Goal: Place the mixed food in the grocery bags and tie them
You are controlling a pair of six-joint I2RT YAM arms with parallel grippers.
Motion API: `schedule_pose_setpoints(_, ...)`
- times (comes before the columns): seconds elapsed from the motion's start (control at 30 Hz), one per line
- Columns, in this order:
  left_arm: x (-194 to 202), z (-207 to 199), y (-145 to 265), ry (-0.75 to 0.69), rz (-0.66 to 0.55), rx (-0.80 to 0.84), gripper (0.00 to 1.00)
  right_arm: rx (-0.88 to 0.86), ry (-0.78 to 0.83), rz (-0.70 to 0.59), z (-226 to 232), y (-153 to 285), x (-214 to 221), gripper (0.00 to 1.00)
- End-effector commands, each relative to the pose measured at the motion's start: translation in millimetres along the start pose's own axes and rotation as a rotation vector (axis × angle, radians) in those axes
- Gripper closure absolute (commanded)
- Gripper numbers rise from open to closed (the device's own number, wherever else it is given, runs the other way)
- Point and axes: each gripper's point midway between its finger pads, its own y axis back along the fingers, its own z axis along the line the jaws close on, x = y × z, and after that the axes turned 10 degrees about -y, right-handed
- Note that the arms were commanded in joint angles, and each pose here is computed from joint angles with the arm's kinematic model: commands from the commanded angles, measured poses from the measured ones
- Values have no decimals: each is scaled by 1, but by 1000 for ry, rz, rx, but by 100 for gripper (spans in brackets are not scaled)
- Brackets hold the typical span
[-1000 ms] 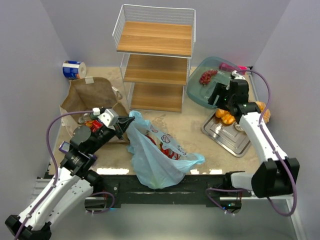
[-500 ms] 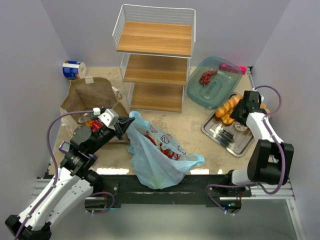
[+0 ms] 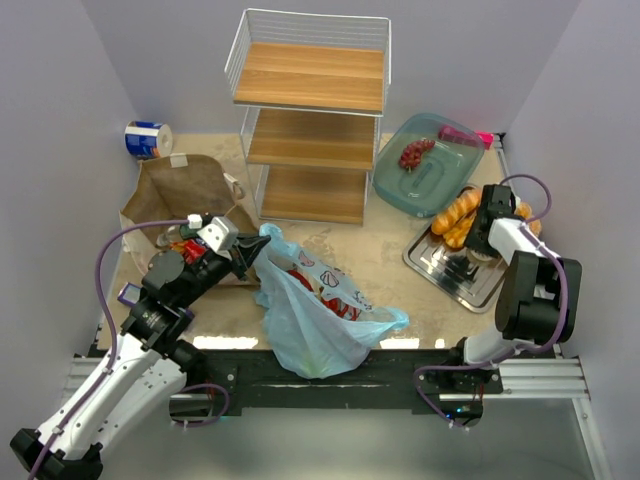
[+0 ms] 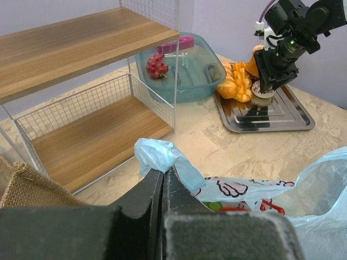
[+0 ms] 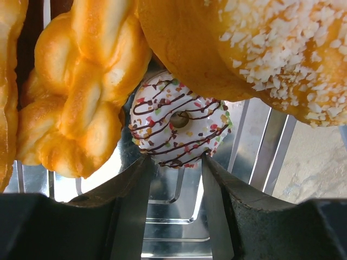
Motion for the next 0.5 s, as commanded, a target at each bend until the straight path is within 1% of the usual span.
schedule_pose_setpoints(0.0, -8, 0, -1, 8, -21, 4, 100, -46, 6, -81, 12, -2, -28, 53)
schedule_pose_setpoints(0.03, -8, 1, -1, 6, -21, 4, 100, -63, 11, -69, 14, -3, -24, 48)
schedule_pose_setpoints(0.07, -8, 0, -1, 8, -20, 9, 100, -75, 13, -71, 16, -2, -24, 46)
schedule_pose_setpoints(0.13, -7, 0, -1, 8, -19, 11, 100, -78, 14, -76, 15, -2, -23, 42)
schedule_pose_setpoints(0.2, -7, -1, -2, 10, -17, 12, 100, -82, 11, -95, 16, 0, -27, 42)
schedule_pose_setpoints(0.33, -6, -2, -2, 12, -17, 20, 100, -53, 19, -70, 15, -9, -25, 44)
schedule_pose_setpoints(0.47, -7, -3, -2, 10, -19, 22, 100, 4, 25, -46, 7, -19, -17, 50)
